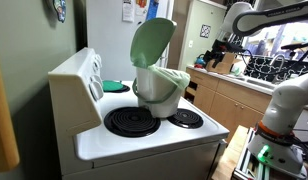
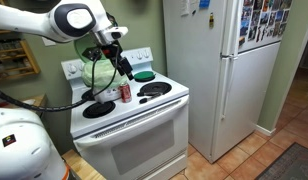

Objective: Use the silver tongs to pick up the red can and put it in the bin, put the silver tongs back on the hob of the stove

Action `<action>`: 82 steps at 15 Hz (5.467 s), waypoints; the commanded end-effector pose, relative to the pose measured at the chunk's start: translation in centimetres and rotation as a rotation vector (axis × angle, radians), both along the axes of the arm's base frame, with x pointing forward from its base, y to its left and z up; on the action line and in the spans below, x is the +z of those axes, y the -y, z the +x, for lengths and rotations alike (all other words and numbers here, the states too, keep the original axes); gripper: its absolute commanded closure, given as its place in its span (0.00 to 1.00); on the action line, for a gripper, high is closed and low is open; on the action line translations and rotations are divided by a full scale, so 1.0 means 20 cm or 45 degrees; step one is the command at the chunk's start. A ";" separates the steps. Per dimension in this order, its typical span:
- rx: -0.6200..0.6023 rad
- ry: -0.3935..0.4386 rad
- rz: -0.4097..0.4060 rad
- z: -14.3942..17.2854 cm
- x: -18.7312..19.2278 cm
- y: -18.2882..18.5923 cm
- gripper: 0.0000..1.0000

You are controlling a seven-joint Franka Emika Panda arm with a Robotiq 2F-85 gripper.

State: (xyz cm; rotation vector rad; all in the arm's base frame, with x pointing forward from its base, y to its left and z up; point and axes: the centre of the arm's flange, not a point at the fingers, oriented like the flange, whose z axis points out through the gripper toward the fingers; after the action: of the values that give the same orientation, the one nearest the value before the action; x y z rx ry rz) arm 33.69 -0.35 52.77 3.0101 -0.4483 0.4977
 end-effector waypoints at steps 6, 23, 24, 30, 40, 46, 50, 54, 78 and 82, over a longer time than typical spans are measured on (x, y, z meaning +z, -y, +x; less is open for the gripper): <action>-0.121 -0.148 0.255 0.56 -0.22 0.18 0.00; -0.301 -0.169 0.295 0.69 -0.38 0.24 0.00; -0.350 -0.178 0.312 0.73 -0.43 0.28 0.00; -0.364 -0.196 0.353 1.00 -0.69 0.40 0.00; -0.340 -0.376 0.506 1.34 -0.79 0.12 0.00; -0.320 -0.497 0.480 1.31 -0.83 0.02 0.00; -0.309 -0.495 0.482 1.33 -0.86 0.01 0.00; -0.258 -0.473 0.496 1.35 -0.89 -0.08 0.00; -0.264 -0.439 0.425 1.40 -1.06 -0.12 0.00; -0.273 -0.516 0.429 1.39 -1.12 -0.15 0.00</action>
State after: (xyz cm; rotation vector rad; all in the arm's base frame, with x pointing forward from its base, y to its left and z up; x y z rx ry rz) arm 61.47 2.31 31.45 3.1916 -0.8609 -0.1530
